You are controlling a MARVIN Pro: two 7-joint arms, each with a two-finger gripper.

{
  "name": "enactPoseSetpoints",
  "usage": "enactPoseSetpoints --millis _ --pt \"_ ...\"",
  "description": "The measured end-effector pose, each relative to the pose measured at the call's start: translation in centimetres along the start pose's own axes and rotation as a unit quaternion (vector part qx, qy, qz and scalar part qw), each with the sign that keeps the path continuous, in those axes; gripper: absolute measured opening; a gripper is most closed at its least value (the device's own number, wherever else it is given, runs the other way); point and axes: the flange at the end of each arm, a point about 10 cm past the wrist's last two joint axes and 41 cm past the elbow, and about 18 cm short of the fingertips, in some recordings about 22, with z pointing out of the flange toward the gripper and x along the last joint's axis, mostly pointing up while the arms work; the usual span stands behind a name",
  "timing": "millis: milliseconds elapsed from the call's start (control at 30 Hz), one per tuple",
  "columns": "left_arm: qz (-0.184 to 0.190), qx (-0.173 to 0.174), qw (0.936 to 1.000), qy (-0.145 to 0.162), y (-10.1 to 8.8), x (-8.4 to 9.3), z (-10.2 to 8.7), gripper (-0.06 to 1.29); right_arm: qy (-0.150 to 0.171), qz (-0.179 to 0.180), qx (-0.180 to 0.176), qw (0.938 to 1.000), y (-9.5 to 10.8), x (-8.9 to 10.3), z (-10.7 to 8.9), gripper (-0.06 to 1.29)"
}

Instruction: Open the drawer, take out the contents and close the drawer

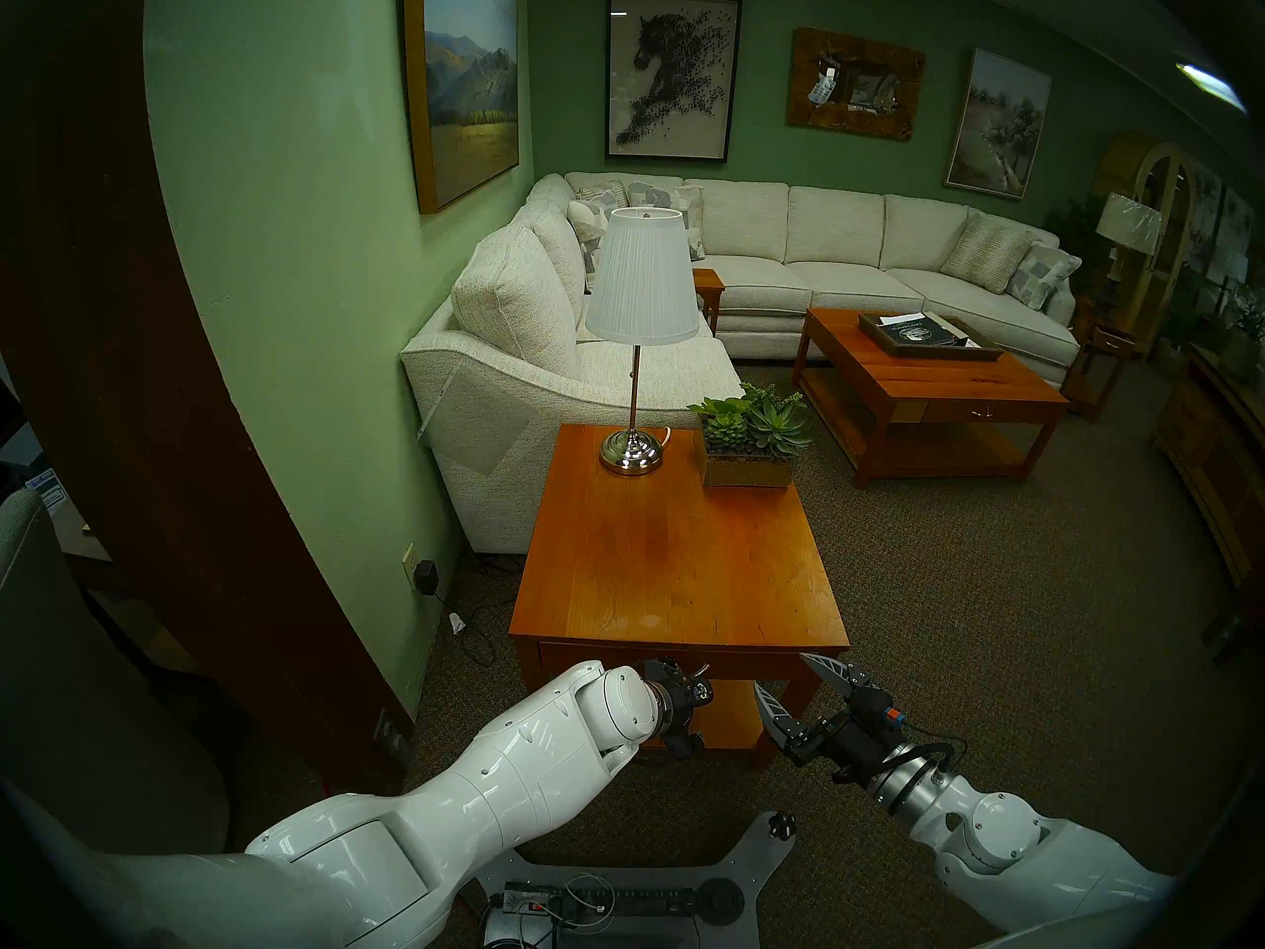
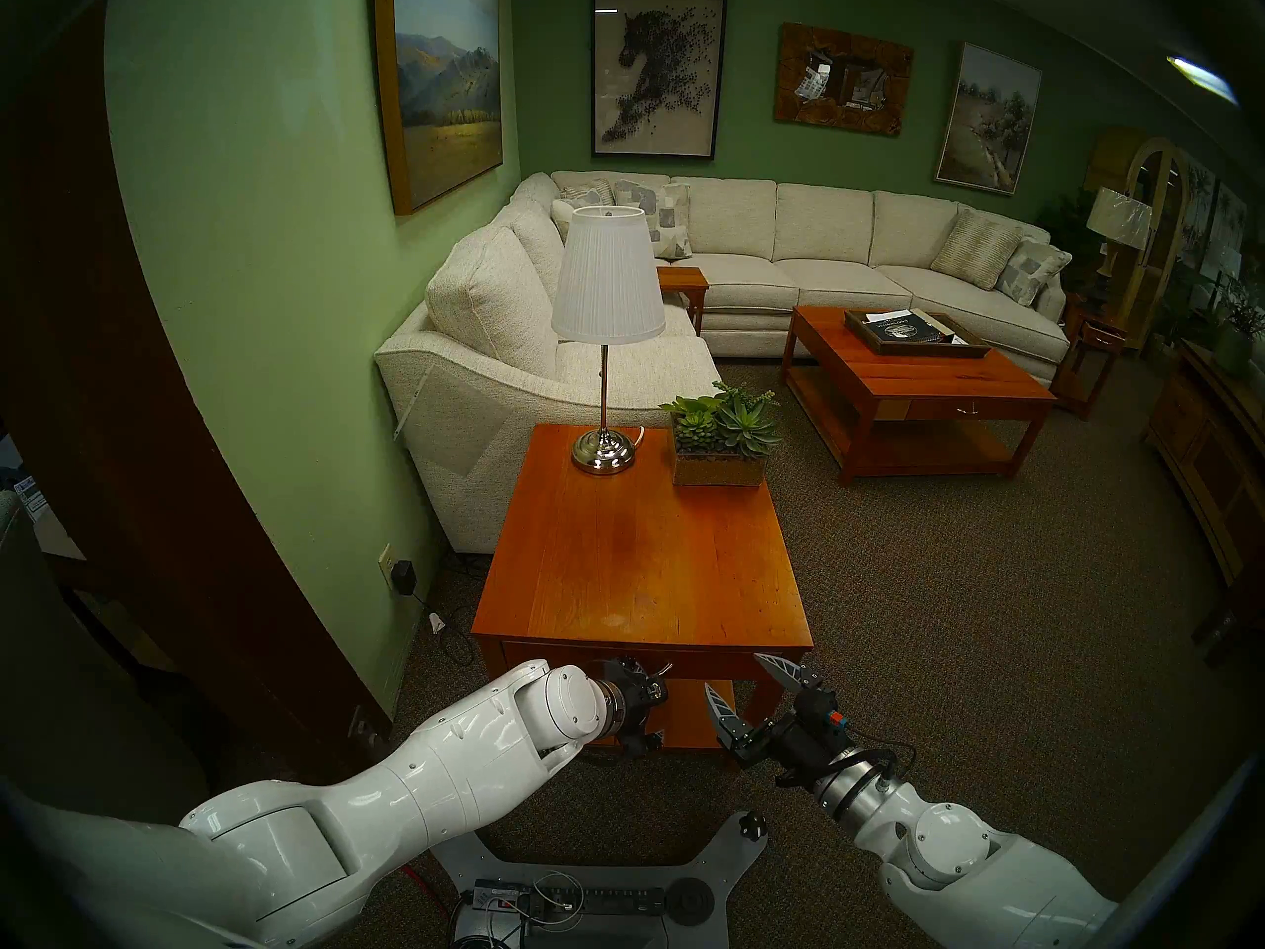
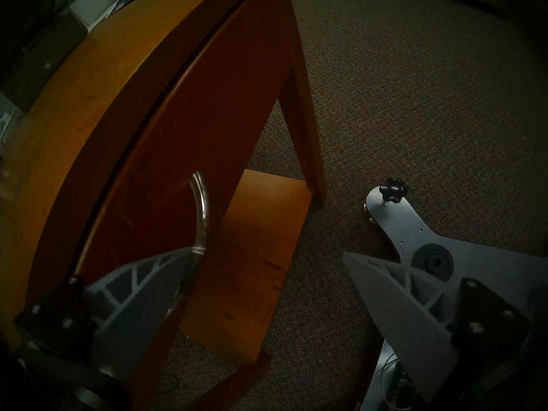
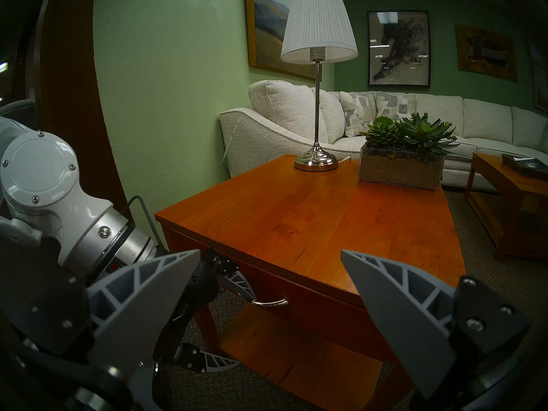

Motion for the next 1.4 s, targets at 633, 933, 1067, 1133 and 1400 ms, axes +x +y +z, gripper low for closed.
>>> enactPoseSetpoints --millis 633,933,1067,1133,1400 --pt "0.025 -0.036 0.9990 -0.004 4.6 -1.5 -1.3 1.26 0.000 0.000 0.000 1.0000 0.0 0.0 0.0 1.24" --pt "0.048 -0.060 0.9967 0.029 6.5 -1.3 -3.0 1.26 0.000 0.000 0.000 1.0000 0.0 0.0 0.0 1.24" --pt "0.051 -0.064 0.9960 0.036 6.9 -1.3 -3.7 1.26 0.000 0.000 0.000 1.0000 0.0 0.0 0.0 1.24" --pt "0.050 -0.067 0.9958 0.037 7.1 -1.4 -4.1 1.26 0.000 0.000 0.000 1.0000 0.0 0.0 0.0 1.24" --pt "0.038 -0.078 0.9961 0.020 7.4 -1.6 -5.8 1.26 0.000 0.000 0.000 1.0000 0.0 0.0 0.0 1.24"
